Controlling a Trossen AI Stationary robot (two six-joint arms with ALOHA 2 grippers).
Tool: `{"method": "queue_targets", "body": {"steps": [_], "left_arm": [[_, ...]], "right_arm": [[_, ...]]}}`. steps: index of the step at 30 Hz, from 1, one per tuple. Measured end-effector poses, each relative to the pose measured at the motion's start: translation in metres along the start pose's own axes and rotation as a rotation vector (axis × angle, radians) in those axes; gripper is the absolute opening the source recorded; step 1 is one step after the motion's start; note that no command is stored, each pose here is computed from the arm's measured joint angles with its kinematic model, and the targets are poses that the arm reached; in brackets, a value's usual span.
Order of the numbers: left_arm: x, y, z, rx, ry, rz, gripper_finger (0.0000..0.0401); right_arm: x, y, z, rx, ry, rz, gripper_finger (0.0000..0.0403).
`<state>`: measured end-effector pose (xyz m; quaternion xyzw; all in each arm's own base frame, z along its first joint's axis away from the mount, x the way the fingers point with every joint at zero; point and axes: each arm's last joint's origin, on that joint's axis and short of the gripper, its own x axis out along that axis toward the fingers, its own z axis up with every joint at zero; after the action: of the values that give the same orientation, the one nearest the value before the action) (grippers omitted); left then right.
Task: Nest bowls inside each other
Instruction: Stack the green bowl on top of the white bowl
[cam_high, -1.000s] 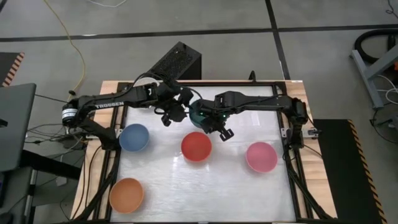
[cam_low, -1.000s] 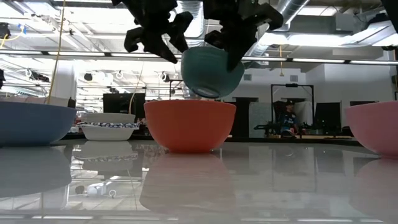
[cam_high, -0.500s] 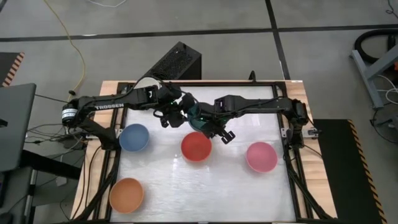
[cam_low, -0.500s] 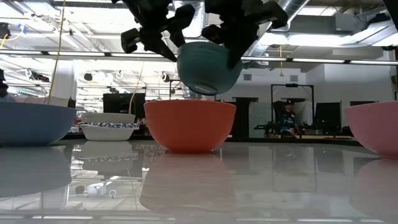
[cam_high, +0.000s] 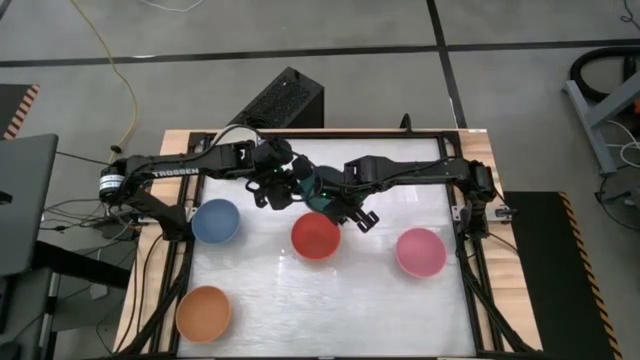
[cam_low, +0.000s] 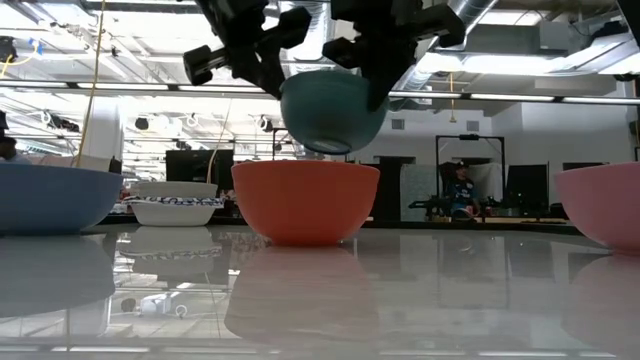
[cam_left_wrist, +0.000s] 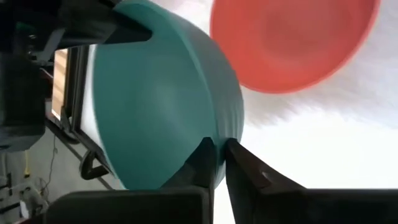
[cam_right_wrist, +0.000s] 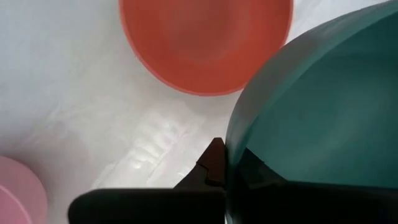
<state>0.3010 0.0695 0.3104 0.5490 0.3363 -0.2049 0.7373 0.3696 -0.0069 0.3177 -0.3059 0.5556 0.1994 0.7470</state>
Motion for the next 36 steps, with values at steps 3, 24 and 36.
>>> {"method": "queue_targets", "body": {"steps": [3,24,36], "left_arm": [[0.000,-0.001,0.003,0.023,0.015,-0.005,0.0005],[0.000,0.000,-0.001,-0.149,0.159,0.034,0.0000],[-0.001,0.001,-0.013,-0.295,0.201,0.049,0.0000]], "right_arm": [[0.000,0.000,0.000,-0.004,0.010,-0.014,0.0012],[-0.006,-0.020,0.000,0.269,-0.098,-0.150,0.0227],[-0.069,-0.039,-0.036,0.558,-0.244,-0.401,0.0240]]}}
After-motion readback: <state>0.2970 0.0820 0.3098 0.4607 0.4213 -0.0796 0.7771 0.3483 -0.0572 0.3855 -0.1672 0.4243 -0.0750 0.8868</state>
